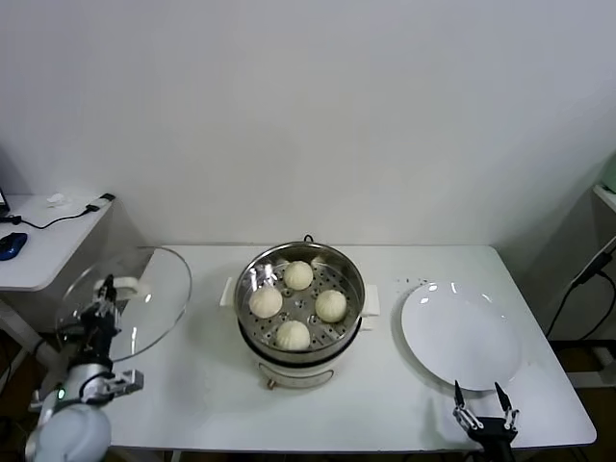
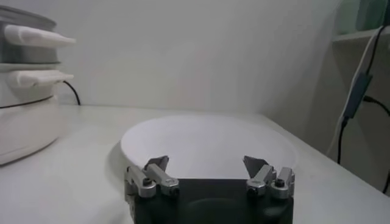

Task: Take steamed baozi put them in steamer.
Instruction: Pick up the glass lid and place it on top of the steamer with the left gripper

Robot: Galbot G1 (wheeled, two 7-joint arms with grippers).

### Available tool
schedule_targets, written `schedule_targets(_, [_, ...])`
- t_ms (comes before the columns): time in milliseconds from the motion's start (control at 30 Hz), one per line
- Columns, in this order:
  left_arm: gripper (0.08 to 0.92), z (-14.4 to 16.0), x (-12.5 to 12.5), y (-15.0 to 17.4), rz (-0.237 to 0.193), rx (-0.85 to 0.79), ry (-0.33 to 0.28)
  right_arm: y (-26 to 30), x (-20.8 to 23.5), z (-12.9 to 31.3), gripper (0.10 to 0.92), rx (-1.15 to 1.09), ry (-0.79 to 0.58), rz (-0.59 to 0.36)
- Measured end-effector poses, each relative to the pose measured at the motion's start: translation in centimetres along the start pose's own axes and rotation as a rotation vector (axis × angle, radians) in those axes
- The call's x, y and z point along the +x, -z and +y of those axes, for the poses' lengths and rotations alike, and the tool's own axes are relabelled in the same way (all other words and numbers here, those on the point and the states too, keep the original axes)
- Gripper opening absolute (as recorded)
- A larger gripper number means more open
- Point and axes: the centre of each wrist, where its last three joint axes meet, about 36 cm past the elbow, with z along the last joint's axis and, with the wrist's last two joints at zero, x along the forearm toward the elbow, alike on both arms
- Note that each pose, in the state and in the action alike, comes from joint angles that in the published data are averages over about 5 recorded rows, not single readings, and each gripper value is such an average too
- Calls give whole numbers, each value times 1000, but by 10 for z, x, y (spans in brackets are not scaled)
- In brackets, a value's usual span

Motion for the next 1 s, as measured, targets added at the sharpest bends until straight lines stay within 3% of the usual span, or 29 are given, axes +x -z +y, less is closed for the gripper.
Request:
schedule_targets(167, [136, 34, -7, 45, 10, 23, 2, 5, -2, 1, 823, 23, -2, 7])
schedule_targets(300, [136, 48, -5, 89, -8, 32, -16, 7, -3, 2, 823, 36, -3, 13])
schedule_targets(700, [136, 55, 29, 230, -130, 75, -77, 5, -3, 8, 823, 44, -10, 16])
schedule_targets(1000, [136, 50, 59, 306, -202, 96, -103, -1, -1, 5, 823, 42, -31, 10])
